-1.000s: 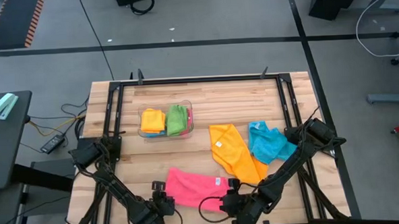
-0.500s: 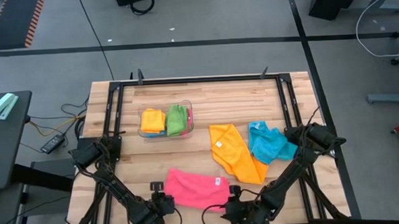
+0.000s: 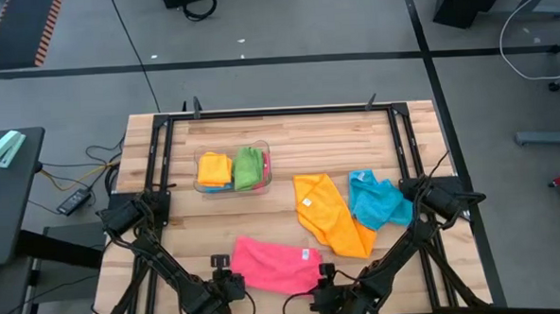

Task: Fold microfiber towels
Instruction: Fold the pink microfiber towel

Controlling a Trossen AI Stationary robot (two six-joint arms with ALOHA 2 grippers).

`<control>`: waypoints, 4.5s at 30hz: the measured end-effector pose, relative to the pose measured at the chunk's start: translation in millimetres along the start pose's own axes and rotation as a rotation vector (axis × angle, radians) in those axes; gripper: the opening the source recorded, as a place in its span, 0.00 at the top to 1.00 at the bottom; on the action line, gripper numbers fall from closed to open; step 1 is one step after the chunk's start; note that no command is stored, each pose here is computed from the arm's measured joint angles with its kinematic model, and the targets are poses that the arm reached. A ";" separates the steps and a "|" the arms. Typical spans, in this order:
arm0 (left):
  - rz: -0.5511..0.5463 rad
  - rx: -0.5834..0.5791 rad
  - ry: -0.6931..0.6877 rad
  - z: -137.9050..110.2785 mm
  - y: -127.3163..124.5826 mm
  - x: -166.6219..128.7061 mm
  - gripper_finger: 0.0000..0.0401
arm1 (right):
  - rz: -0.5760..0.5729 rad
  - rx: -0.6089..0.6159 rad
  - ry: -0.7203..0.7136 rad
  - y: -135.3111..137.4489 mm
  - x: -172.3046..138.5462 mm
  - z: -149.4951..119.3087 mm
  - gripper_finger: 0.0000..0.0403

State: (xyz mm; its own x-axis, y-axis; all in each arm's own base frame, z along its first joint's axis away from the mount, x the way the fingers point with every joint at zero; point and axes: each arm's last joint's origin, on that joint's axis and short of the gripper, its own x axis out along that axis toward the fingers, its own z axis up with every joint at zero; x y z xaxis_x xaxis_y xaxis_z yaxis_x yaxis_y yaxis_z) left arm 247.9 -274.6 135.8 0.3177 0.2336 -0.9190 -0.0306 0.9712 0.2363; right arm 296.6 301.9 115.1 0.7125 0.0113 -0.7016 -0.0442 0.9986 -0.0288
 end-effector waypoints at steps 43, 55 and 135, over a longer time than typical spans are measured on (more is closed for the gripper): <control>-0.096 0.121 -0.036 3.5 -5.4 -28.9 0.98 | 0.117 -0.013 0.103 -6.3 -20.2 1.5 0.94; -0.108 0.080 -0.013 0.4 -17.9 -9.9 0.94 | 0.140 0.080 0.149 -5.8 -19.5 -3.5 0.92; 0.097 1.034 0.047 -9.3 20.8 -33.3 0.55 | -0.233 0.034 0.006 -81.0 -61.9 3.1 0.59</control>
State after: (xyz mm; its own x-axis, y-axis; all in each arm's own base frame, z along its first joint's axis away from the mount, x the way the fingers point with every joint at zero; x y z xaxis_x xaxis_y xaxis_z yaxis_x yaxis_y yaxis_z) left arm 227.9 -261.8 168.3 0.3196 0.3317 -0.8876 0.7808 0.4385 0.4451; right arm 258.2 220.5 163.0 0.6968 -0.2195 -0.6828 0.1443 0.9755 -0.1663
